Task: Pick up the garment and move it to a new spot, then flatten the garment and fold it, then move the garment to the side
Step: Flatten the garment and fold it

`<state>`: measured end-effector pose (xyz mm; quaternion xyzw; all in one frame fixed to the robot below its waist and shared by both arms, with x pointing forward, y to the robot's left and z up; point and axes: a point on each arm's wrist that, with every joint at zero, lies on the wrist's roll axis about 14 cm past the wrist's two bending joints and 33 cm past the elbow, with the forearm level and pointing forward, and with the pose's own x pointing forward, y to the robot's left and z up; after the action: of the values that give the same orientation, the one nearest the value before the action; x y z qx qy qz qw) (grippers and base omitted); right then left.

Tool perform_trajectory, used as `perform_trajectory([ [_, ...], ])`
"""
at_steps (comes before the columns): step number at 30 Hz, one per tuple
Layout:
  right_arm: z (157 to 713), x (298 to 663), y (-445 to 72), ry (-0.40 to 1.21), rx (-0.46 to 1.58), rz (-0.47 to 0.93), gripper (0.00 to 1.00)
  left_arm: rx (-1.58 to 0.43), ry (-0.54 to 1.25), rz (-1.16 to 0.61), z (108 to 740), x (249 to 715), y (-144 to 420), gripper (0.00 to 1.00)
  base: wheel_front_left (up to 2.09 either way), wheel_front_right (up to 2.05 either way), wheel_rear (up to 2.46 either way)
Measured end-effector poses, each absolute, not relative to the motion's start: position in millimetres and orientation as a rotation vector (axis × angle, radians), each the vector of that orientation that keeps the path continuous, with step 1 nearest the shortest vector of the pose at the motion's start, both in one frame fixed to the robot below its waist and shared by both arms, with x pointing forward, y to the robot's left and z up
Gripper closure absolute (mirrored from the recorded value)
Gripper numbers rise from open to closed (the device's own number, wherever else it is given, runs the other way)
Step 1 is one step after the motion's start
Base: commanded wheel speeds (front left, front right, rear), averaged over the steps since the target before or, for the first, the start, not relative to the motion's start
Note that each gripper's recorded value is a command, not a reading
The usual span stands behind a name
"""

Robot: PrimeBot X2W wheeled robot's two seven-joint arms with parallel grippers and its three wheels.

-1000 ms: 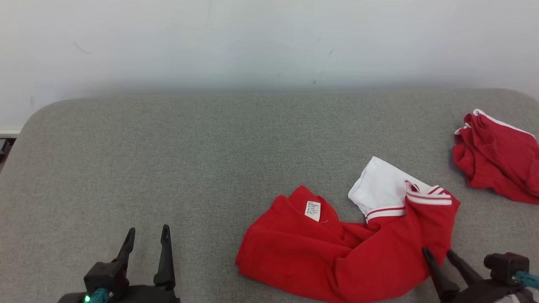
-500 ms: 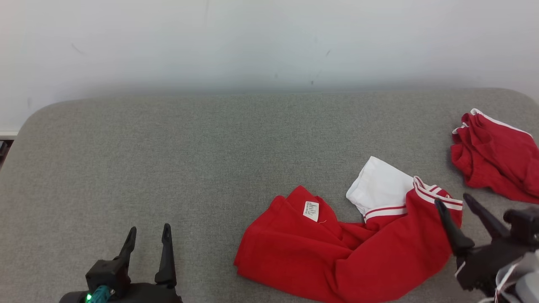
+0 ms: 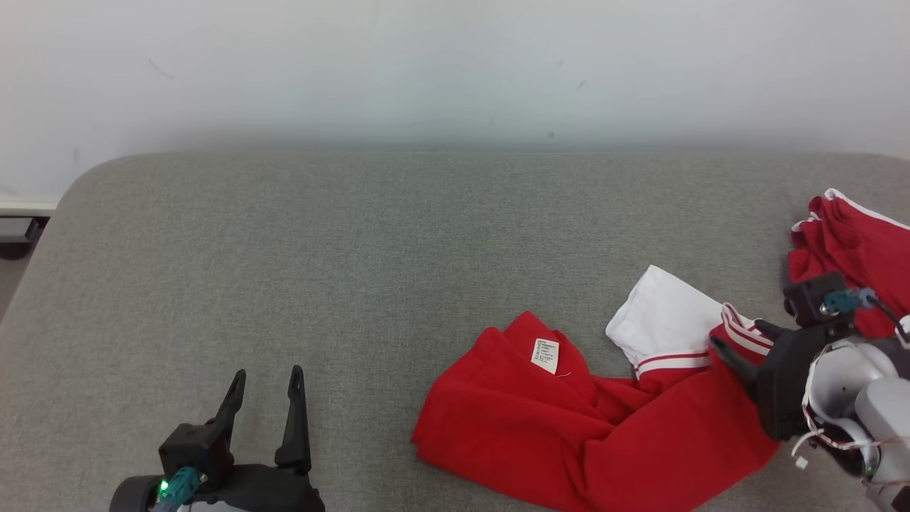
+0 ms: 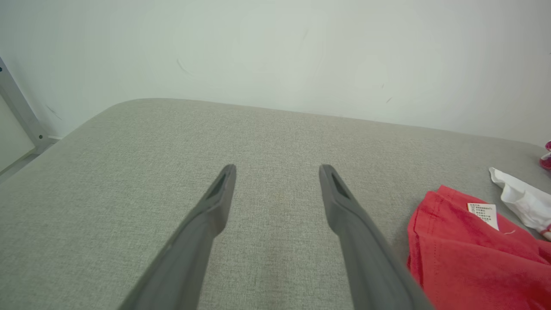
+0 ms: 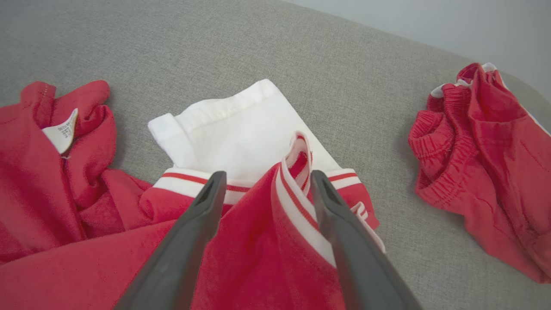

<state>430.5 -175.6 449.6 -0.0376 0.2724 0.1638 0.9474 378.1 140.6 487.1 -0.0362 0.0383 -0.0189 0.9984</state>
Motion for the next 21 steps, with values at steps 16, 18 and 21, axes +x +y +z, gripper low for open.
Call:
perform_trajectory([
  [16, 428, 447, -145, 0.74, -0.176, 0.424, 1.0, -0.095, 0.126, 0.013, 471, 374, 155, 0.0, 0.0, 0.0, 0.0],
  [18, 445, 459, -135, 0.674, -0.178, 0.448, 1.0, -0.095, 0.122, 0.011, 472, 374, 155, 0.0, 0.0, 0.0, 0.0],
  [21, 478, 475, -108, 0.546, -0.155, 0.504, 1.0, -0.093, 0.105, 0.007, 478, 378, 154, 0.0, 0.0, 0.0, 0.0],
])
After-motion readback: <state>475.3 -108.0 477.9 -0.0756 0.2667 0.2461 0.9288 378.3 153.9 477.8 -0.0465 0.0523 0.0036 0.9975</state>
